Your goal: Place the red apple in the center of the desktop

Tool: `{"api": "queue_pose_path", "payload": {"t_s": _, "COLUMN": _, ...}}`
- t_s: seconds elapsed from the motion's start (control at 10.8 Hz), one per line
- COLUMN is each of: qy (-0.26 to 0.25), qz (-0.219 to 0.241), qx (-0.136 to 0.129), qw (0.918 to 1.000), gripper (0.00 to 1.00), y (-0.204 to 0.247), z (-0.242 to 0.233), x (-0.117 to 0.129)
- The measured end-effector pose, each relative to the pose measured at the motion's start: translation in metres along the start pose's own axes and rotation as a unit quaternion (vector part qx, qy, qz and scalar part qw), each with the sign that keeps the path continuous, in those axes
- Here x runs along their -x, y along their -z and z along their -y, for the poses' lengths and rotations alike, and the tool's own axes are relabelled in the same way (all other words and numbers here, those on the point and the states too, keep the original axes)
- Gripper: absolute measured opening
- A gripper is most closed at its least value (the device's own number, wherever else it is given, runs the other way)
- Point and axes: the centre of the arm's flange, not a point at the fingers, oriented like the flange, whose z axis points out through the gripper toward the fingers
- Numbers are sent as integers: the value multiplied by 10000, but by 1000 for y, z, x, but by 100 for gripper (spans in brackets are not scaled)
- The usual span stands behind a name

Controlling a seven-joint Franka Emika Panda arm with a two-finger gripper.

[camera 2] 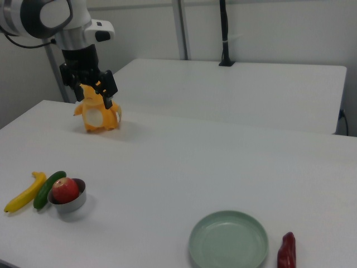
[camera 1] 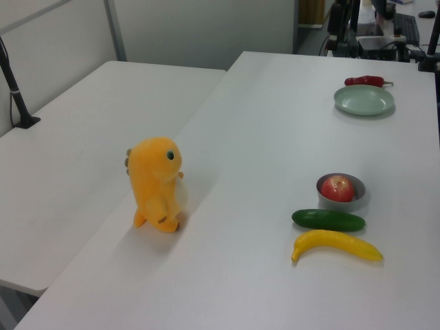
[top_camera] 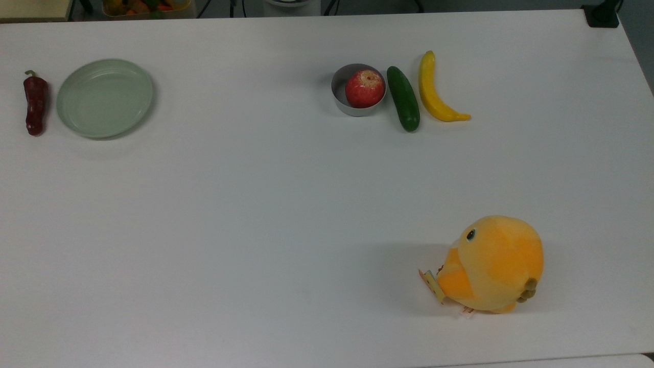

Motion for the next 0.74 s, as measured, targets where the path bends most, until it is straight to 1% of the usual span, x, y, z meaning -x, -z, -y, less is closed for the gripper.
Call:
{"api": "queue_pose_path", "payload": {"t_s": 0.56, "qy": 135, "qz": 258, "qx": -6, "qw": 9996, "gripper": 100, "y": -25, "z": 11, "x": 4}}
{"api": "queue_pose_path", "payload": {"t_s": 0.74, "qy": 334, "qz": 482, "qx": -3, "qw": 9983, "gripper": 100, "y": -46, "z": 33, "x": 8}}
